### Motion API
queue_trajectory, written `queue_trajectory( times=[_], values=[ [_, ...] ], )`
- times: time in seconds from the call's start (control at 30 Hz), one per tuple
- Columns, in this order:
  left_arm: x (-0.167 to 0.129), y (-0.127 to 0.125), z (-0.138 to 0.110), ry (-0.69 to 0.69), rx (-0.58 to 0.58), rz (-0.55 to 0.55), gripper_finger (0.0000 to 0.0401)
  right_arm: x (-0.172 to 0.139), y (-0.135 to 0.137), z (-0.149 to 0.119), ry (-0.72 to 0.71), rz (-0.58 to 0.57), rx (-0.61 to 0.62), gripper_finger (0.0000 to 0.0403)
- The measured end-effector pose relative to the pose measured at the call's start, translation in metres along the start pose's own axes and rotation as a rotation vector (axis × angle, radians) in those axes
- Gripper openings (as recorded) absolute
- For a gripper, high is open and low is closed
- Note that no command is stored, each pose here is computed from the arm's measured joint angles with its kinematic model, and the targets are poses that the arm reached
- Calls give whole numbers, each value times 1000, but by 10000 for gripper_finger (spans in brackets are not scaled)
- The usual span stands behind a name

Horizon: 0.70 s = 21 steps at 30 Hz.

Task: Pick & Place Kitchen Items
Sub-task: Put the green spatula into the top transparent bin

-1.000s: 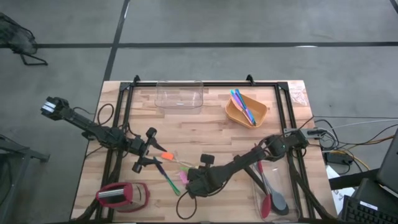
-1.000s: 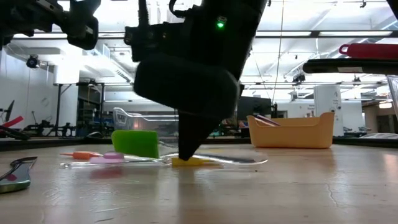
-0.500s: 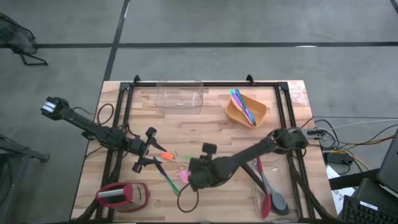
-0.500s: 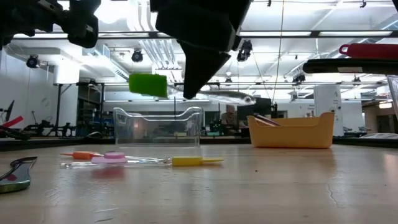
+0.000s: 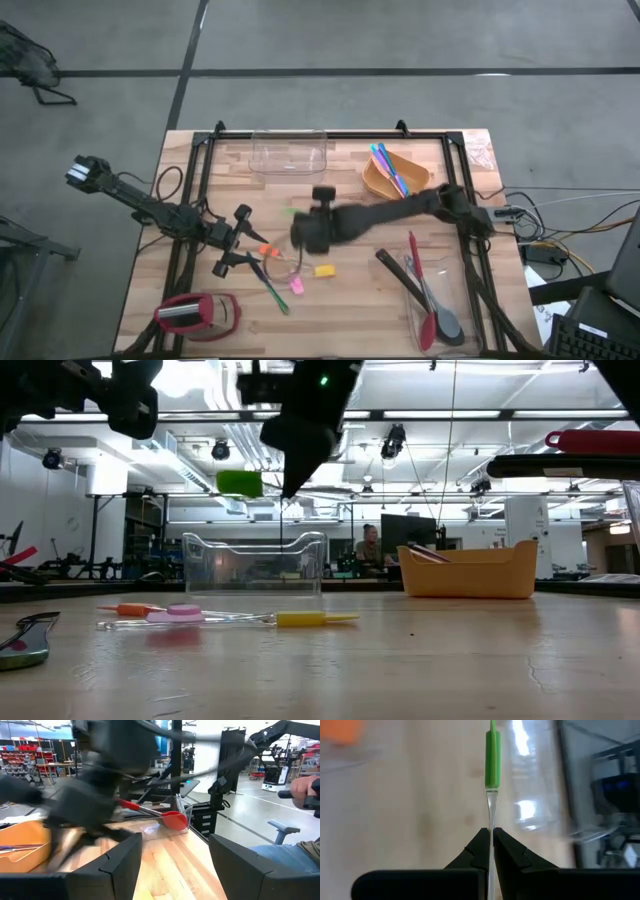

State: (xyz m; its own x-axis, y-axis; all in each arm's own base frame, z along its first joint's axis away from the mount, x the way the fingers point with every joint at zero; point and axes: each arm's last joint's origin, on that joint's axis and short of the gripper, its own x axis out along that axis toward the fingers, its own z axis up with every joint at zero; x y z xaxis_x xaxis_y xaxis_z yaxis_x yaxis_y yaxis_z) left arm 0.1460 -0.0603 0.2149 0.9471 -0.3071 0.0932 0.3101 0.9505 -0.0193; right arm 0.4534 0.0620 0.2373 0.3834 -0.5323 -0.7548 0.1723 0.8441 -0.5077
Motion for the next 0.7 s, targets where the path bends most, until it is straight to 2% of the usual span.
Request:
queue_trajectory(
  times=[0.2, 0.3, 0.4, 0.5, 0.63, 0.7],
  values=[
    [-2, 0, 3, -25, 7, 0, 236, 36, -62, 12, -17, -56, -26, 10],
    [-6, 0, 7, -49, 5, -7, 236, 55, -92, 13, -25, -43, -7, 11],
    [-10, 1, 6, -17, 3, -9, 236, 68, -118, 12, -28, -75, 13, 11],
    [-15, 2, 5, 6, -2, 22, 236, 75, -133, 12, -50, -46, -13, 12],
    [-23, 3, 6, 29, 13, 39, 236, 81, -142, 17, -153, 79, -40, 12],
    [-27, 4, 6, 37, 5, 41, 236, 83, -148, 19, -189, 73, -44, 12]
  ],
)
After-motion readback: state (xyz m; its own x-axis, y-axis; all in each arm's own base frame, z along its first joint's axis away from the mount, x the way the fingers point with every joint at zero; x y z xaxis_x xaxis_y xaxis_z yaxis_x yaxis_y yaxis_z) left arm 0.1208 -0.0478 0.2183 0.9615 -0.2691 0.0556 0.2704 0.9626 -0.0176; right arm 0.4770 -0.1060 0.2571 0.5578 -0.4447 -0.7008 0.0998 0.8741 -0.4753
